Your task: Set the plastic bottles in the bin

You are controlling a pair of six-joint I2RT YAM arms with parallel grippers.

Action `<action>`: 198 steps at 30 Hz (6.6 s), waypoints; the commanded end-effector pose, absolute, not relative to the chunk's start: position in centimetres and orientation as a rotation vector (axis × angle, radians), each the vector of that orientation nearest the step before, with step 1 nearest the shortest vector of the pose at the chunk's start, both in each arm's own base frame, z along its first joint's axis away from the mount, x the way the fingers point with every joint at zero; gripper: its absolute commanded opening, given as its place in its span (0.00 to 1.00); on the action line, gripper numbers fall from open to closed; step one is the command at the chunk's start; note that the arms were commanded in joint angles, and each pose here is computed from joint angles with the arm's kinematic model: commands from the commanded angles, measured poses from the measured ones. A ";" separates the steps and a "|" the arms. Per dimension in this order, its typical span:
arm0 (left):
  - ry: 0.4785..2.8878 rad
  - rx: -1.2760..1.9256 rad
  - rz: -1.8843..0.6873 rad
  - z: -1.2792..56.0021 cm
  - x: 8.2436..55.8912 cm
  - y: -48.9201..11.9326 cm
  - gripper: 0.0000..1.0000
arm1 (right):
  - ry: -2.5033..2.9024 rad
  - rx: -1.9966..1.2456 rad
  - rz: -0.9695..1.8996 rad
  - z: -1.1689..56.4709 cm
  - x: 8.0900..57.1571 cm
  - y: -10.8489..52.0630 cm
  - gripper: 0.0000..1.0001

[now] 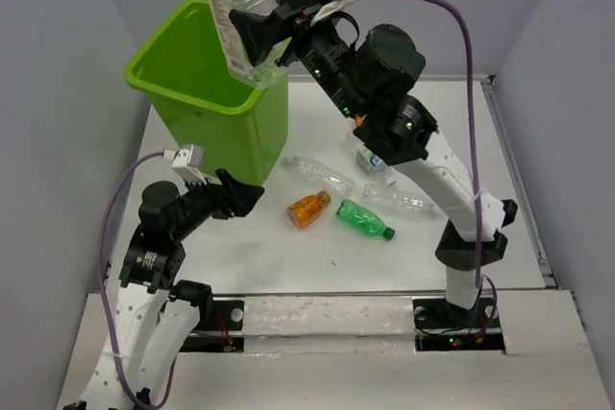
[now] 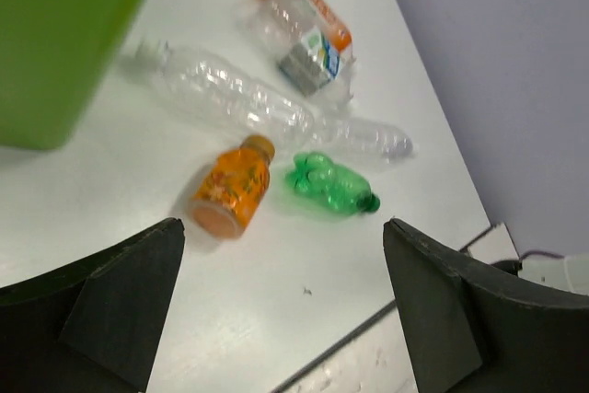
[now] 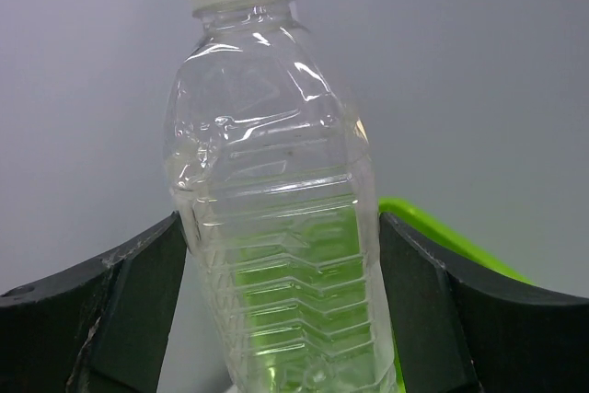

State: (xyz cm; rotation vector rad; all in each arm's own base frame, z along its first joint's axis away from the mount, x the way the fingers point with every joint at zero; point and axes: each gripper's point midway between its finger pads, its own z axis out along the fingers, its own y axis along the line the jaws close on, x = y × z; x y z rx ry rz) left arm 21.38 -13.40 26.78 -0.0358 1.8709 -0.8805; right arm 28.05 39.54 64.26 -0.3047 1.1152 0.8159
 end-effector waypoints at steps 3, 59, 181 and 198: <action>1.955 0.022 -1.070 22.1 18.7 -15.7 0.99 | 0.793 -0.089 0.845 67.8 33.1 39.4 0.06; 2.435 0.463 -0.081 4.9 26.7 -25.7 0.95 | 2.160 -0.190 0.541 13.3 20.7 18.8 0.97; 1.933 -0.747 -0.560 11.9 32.6 -30.1 0.99 | 2.048 -0.030 0.557 18.3 24.0 16.0 0.87; 2.055 -0.747 -0.391 5.4 36.9 -30.3 0.86 | 2.086 -0.039 0.607 16.2 22.7 16.3 0.89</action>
